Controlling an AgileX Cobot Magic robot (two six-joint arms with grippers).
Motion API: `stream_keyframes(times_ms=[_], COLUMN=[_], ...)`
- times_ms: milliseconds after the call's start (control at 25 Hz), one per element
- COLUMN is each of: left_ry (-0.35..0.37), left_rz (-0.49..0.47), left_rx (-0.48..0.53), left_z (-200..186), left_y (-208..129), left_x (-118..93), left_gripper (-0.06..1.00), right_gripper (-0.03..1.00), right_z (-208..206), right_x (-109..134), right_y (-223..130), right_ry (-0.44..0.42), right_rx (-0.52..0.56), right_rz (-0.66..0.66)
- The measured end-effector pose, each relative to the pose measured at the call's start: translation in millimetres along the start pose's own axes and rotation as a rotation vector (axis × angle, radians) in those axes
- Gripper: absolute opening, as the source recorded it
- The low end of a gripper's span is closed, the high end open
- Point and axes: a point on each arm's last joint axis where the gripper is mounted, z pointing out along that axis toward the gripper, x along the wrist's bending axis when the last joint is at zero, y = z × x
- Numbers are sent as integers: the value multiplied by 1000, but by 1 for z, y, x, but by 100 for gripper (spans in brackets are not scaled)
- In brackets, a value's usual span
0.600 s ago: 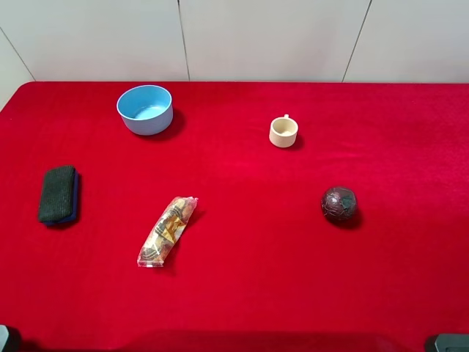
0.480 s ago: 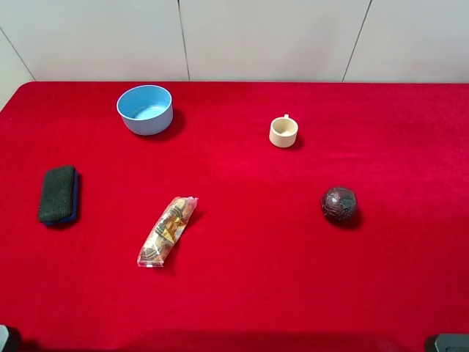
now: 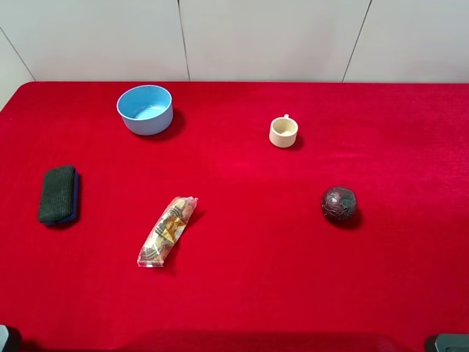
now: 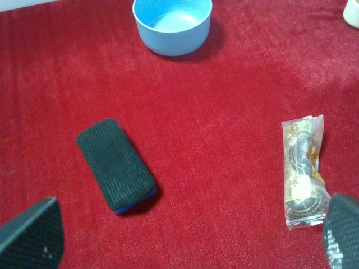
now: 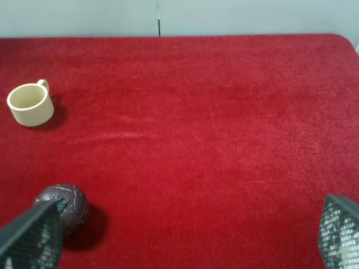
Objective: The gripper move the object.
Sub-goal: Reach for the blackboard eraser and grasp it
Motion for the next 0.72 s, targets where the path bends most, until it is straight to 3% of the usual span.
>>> stream_keyframes(times_ms=[320,720], left_ry=[1,2], left_rz=[-104,-135], left_rx=[-4,-13], left_z=[0,0], left_y=[0,1], left_x=[0,0], left_gripper=[91,91], right_gripper=[69,69], right_z=[0,0], right_x=[0,0], right_y=[0,0], right_ry=[0,0], right_rx=[0,0], right_rz=[0,0])
